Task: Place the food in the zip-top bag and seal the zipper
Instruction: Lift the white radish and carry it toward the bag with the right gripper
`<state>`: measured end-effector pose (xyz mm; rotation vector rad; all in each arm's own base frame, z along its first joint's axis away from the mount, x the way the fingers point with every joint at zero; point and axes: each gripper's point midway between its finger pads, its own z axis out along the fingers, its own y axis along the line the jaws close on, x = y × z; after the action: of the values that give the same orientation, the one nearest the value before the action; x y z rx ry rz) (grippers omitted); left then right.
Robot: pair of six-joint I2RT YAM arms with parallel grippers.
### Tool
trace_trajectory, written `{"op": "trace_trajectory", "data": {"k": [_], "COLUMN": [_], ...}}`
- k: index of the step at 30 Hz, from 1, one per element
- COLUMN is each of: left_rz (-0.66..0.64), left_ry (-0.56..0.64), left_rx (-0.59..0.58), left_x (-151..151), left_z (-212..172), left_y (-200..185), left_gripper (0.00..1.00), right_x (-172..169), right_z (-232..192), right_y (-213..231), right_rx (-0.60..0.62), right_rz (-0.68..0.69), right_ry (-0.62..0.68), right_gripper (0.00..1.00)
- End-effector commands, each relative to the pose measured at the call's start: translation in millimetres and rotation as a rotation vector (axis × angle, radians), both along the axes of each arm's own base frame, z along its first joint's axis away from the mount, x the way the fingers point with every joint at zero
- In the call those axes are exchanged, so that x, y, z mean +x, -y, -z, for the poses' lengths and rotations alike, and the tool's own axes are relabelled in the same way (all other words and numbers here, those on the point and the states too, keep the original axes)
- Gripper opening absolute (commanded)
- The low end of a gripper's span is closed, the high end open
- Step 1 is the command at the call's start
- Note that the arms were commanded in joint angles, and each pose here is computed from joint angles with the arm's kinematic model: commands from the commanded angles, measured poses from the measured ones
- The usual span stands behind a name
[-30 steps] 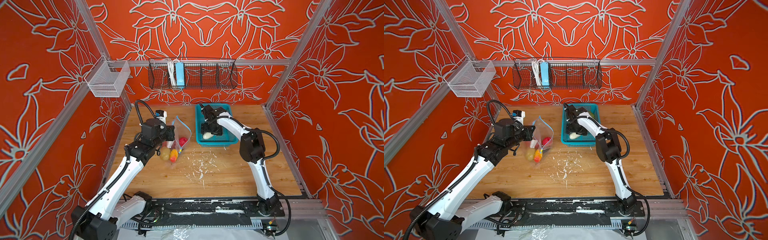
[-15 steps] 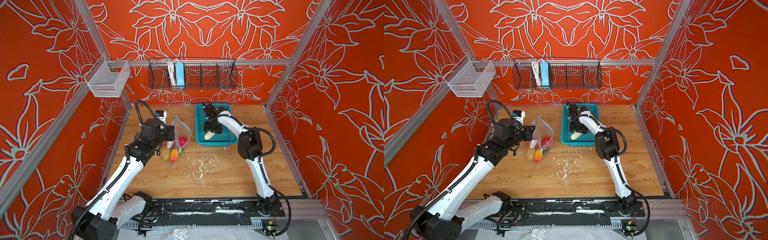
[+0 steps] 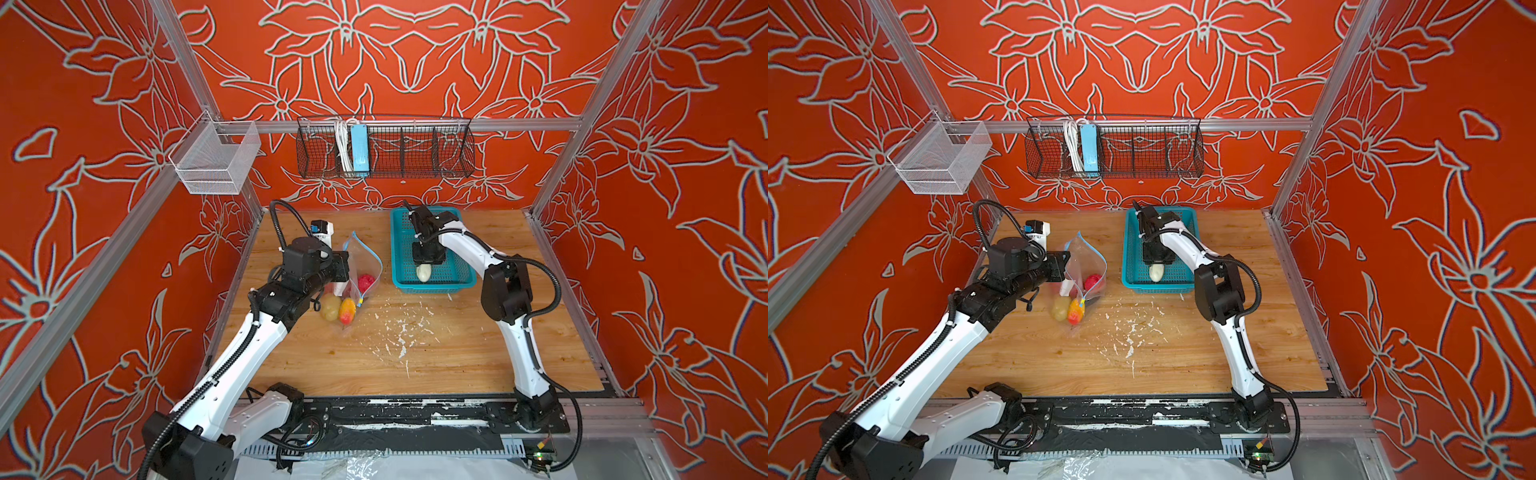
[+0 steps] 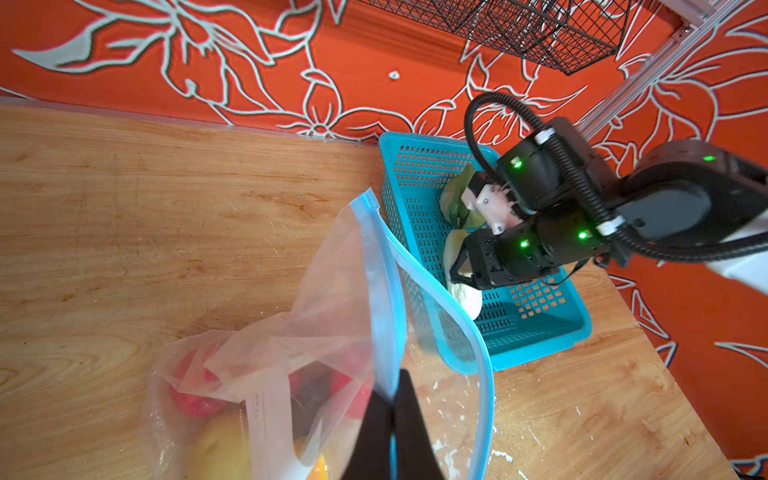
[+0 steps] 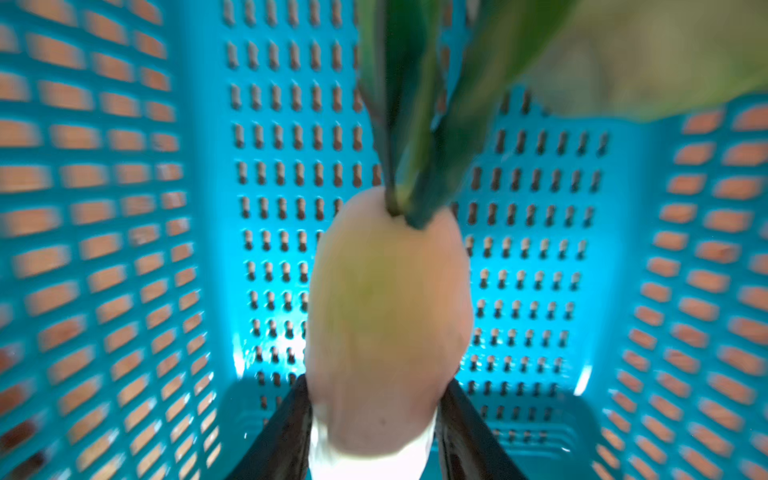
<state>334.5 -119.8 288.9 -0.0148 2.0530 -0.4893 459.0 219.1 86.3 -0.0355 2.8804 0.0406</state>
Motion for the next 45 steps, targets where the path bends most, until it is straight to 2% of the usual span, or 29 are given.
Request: {"op": "trace_trajectory", "data": {"k": [1,7,11,18,29,34,40,45], "left_rz": [-0.011,-0.014,-0.012,-0.008,-0.006,0.005,0.018,0.053], "left_ry": [0.009,0.009,0.005,0.003,0.008,0.009,-0.002,-0.009], "left_rx": [0.014,0.015,0.017,0.016,0.008,0.000,-0.008,-0.020], "left_x": [-1.9,-1.3,-0.7,-0.3,-0.4,-0.2,1.4,2.6], "left_z": [0.1,0.2,1.3,2.1,2.2,1.9,3.9,2.9], "left_y": [-4.4,-4.7,-4.3,-3.4,-2.5,-0.2,3.2,10.3], "left_gripper": [0.00,0.00,0.00,0.00,0.00,0.00,0.00,0.00], "right_x": [-2.4,-9.8,-14.2,-21.6,-38.7,-51.4,-67.6,-83.0], "right_z": [-33.5,-42.7,-47.8,-72.3,-140.4,-168.0,-203.6,-222.0], "right_y": [17.6,30.3,28.3,2.0,-34.9,-46.8,-58.0,-77.8], "right_rx": [-0.097,-0.167,-0.136,0.060,0.384,0.544,0.613,0.624], "right_rz": [-0.092,-0.160,-0.165,-0.168,-0.187,-0.144,-0.158,-0.206], "right_ry": [0.054,0.059,0.073,0.128,0.243,0.307,0.404,0.446], "right_gripper": [0.46,0.46,0.46,0.46,0.45,0.44,0.44,0.43]}}
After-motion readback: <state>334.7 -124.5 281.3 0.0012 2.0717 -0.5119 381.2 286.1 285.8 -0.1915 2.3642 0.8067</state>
